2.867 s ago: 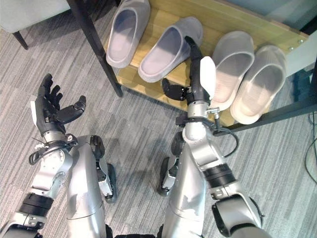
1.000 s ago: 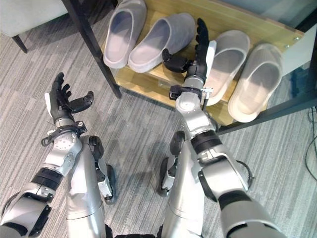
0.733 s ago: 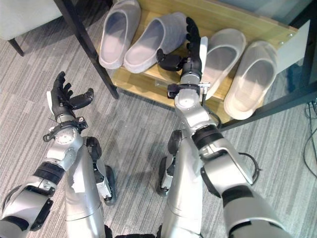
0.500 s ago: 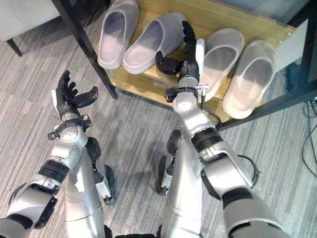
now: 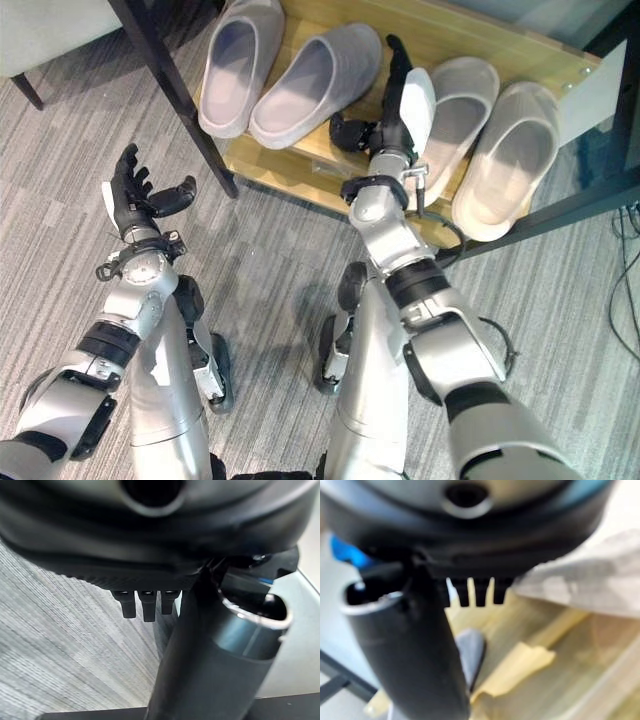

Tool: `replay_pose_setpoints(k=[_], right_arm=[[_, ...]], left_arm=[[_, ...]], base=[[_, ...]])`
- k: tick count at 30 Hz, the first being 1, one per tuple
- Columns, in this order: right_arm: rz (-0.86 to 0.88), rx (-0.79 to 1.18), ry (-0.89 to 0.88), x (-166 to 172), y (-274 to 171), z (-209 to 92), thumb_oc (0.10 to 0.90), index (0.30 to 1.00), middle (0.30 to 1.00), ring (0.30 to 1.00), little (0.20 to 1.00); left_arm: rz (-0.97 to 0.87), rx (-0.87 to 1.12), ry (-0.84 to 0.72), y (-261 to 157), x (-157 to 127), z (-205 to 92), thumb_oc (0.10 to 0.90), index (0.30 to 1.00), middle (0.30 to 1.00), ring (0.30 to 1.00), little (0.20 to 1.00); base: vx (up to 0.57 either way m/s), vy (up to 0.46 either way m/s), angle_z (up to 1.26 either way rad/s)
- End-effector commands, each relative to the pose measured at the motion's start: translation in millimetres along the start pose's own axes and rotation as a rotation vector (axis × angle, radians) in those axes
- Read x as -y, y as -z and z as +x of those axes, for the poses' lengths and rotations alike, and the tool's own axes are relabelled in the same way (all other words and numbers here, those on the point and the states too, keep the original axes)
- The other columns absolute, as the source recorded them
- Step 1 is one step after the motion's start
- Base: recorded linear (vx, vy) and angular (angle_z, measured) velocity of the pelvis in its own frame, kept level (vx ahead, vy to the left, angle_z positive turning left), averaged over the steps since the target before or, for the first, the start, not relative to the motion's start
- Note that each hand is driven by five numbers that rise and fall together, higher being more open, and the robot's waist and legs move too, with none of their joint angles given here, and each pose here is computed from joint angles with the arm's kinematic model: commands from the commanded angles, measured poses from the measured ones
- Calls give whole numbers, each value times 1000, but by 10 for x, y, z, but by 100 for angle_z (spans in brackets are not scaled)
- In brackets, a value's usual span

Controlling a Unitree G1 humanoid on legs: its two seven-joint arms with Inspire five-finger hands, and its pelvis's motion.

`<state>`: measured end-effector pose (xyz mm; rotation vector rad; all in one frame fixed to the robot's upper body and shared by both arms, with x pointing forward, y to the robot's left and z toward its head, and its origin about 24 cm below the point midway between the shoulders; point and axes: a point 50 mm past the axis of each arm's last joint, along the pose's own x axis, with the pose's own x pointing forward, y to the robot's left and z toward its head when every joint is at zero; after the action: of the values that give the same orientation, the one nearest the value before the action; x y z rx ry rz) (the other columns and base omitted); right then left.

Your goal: Arrange the slippers neatly on the shoe rack.

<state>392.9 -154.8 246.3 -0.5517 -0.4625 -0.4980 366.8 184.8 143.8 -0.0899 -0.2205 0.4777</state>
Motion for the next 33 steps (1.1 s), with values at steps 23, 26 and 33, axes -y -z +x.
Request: replay_pose_setpoints(k=[23, 26, 33], right_arm=[[-297, 214, 196, 591, -38, -70, 800, 900, 900, 900, 900], [-265, 299, 233, 608, -135, -115, 800, 900, 900, 900, 900], [-214, 490, 271, 669, -588, -75, 800, 900, 900, 900, 900]], left_arm=[[-69, 249, -20, -454, -136, -82, 800, 900, 900, 900, 900], [-50, 247, -8, -377, -189, -116, 800, 900, 900, 900, 900], [-40, 244, 10, -281, -292, -171, 800, 900, 900, 900, 900]], base=[[0, 0, 0], [0, 0, 0], [1, -4, 0]])
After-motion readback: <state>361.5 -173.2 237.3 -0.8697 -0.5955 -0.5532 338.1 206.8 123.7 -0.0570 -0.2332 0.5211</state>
